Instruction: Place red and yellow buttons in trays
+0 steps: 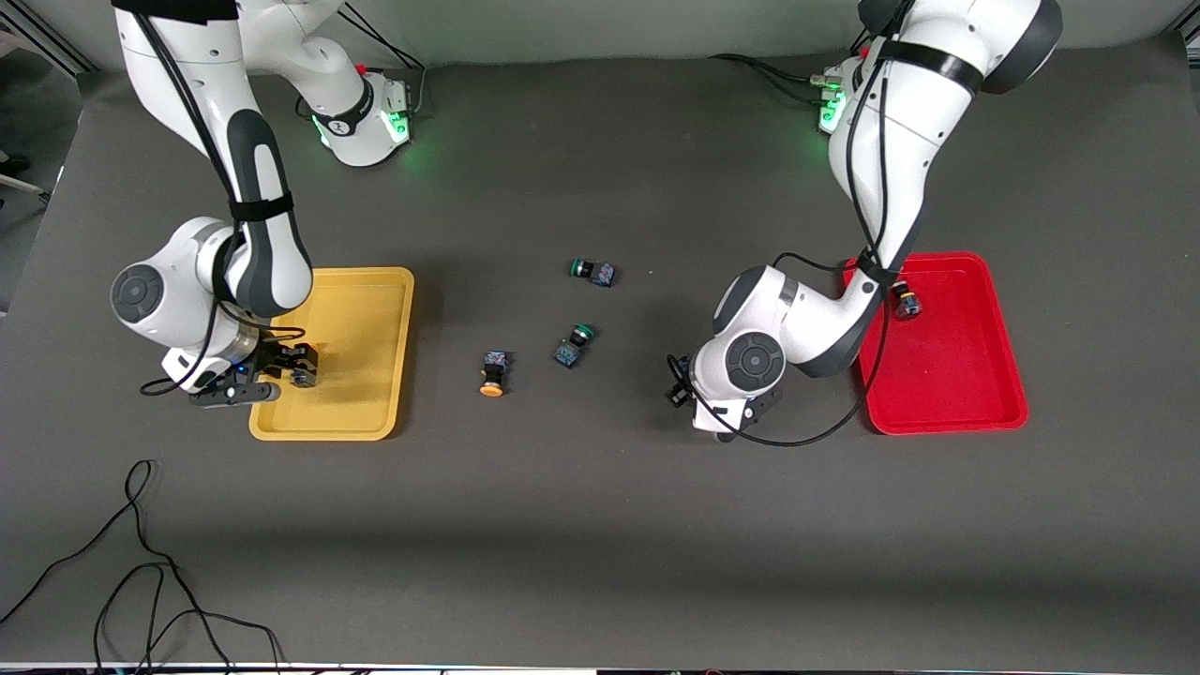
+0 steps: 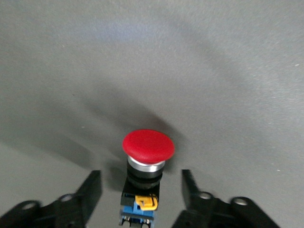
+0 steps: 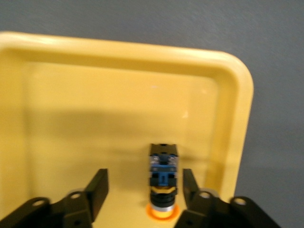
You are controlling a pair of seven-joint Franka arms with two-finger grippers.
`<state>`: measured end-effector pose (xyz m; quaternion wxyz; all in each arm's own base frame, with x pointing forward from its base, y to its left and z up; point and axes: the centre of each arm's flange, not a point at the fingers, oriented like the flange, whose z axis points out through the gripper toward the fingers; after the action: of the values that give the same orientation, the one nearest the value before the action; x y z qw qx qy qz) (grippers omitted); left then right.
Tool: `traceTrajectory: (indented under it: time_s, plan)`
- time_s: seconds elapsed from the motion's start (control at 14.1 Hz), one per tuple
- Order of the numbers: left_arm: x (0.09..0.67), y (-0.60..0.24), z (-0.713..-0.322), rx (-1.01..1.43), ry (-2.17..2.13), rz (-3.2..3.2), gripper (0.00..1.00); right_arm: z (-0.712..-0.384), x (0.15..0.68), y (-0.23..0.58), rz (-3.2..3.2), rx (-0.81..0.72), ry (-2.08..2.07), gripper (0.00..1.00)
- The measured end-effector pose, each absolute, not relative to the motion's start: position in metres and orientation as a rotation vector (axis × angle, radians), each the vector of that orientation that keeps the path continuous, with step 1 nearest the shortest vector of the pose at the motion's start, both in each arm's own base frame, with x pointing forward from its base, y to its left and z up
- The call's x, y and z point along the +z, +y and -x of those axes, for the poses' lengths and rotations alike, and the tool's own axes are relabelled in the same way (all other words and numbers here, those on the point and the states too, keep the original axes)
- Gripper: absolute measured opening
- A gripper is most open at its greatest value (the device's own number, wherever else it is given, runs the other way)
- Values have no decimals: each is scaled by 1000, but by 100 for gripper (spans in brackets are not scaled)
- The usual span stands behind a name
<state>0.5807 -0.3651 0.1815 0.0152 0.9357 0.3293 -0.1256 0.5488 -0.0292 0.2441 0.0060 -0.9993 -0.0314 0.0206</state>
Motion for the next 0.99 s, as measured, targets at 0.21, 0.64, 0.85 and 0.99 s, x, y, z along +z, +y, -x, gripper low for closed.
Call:
traceTrajectory:
  time_s: [0.21,0.64,0.85,0.99]
  plan:
    - [179,-363,-579,-397,1025,-2922,33,-576,296,-33,3107,106,-99,100]
    - [263,-313,-568,-493,866,-3149,33,-615,408,27,3110,129,46,100]
    - [306,-201,-556,-453,550,-3301,33,-612,411,125,3121,107,189,100]
    - [310,-107,-554,-438,363,-3374,33,-602,411,200,3126,80,244,100]
